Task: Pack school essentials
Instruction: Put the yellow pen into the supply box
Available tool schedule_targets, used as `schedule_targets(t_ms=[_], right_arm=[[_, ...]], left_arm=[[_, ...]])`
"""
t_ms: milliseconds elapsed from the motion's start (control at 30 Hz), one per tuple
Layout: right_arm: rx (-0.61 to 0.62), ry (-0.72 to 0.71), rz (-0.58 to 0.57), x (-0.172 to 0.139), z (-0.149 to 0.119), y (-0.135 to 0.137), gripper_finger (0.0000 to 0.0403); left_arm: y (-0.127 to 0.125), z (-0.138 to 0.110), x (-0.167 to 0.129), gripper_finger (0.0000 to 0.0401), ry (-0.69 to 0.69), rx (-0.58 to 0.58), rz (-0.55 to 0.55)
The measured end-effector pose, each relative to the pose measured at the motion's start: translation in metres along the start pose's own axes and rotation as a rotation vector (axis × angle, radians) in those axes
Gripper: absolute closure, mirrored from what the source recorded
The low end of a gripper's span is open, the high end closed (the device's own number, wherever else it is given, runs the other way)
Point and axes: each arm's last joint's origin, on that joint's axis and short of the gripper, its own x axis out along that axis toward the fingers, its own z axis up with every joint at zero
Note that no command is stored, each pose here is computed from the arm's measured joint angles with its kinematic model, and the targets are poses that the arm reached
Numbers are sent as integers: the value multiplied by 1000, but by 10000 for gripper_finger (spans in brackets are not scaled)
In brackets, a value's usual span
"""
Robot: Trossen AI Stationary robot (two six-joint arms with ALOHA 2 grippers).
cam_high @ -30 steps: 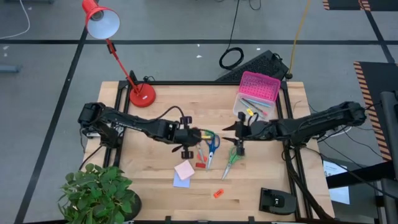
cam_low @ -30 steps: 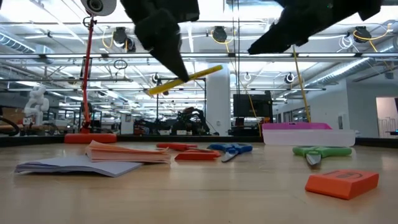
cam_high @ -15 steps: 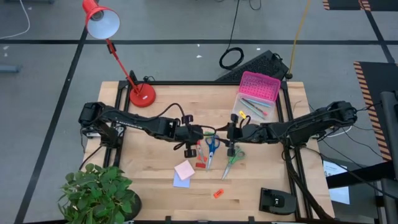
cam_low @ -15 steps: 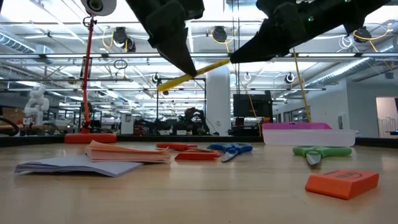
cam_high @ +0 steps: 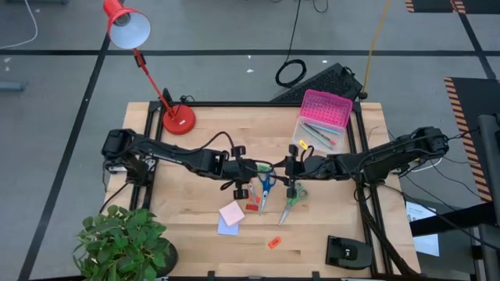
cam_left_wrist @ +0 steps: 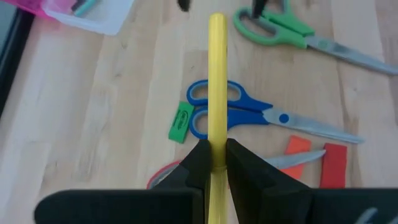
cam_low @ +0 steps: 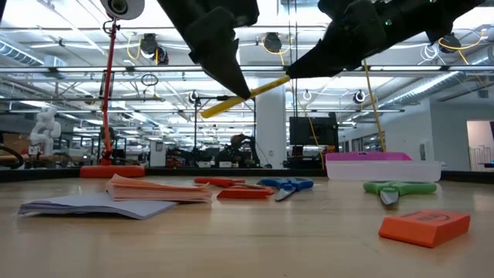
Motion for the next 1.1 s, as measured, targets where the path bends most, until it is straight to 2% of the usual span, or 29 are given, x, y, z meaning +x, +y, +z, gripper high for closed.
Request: schedule_targets(t_ms=[400,967,1100], right_arm=[[-1,10,2,1,-1,0,265],[-2,9,34,1,-1,1,370],[-4,9,34,1,-1,1,381]], left_arm=[[-1,4,1,359,-43,13,-26],[-1,8,1,359,-78,33,-25],[-1,8,1,359,-77,31,-25]])
